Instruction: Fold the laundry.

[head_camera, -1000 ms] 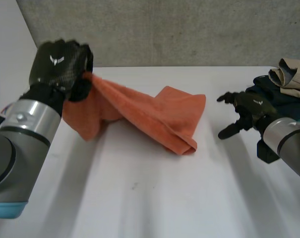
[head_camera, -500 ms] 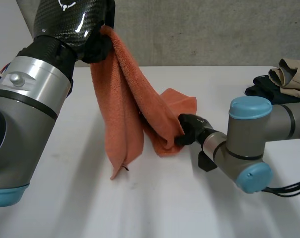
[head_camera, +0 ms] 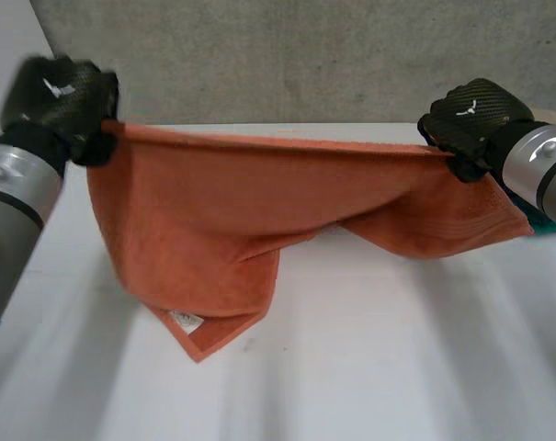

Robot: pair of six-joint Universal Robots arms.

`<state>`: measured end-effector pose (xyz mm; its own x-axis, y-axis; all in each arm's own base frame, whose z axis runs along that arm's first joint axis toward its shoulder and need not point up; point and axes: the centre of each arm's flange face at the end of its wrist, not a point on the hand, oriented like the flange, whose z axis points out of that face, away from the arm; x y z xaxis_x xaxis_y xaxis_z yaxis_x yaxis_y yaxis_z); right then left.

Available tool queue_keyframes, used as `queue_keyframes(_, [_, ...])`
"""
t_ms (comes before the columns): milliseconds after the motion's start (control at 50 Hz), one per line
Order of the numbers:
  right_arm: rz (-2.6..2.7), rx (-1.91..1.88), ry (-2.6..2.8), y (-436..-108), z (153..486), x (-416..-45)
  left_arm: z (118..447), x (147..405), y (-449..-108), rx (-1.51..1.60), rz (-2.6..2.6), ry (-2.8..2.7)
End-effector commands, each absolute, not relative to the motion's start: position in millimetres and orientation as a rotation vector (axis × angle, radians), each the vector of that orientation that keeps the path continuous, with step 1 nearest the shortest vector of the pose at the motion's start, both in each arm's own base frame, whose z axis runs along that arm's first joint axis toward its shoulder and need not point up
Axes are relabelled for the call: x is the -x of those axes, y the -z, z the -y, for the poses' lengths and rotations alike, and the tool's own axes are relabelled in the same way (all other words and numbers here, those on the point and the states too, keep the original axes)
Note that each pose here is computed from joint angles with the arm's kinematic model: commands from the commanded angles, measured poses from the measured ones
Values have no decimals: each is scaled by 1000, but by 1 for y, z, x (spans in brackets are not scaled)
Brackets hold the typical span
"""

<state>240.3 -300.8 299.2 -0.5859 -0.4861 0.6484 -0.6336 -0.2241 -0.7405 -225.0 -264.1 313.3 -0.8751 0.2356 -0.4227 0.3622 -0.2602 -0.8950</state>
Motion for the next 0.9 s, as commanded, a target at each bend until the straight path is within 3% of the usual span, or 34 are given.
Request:
queue_keyframes(20, [1849, -1387, -1905, -271, 333, -252, 308, 246, -262, -909, -1952, 2208])
queue_keyframes(60, [1754, -1295, -1950, -273, 360, -256, 330, 256, -273, -896, -1846, 2287])
queue_keyframes(120, [1501, -1013, -2142, -317, 395, -260, 360, 267, -316, -820, -1591, 2455])
queue_keyframes(140, [1427, -949, -2201, -329, 400, -261, 372, 267, -347, -735, -1430, 2560])
queue_keyframes(220, [1071, -661, -2495, -385, 410, -268, 376, 267, -416, -545, -1039, 2770])
queue_keyframes(300, [873, -538, -2637, -414, 403, -268, 371, 268, -433, -440, -901, 2840])
queue_keyframes(420, [1006, -636, -2607, -390, 400, -270, 368, 269, -388, -508, -1119, 2760])
queue_keyframes(700, [1845, -1053, -2164, -221, 373, -248, 316, 245, -214, -796, -1777, 2335])
queue_keyframes(820, [2225, -948, -2031, -165, 377, -232, 307, 244, -182, -849, -1868, 2260])
queue_keyframes(900, [2383, -854, -1966, -158, 377, -222, 305, 244, -178, -859, -1880, 2249])
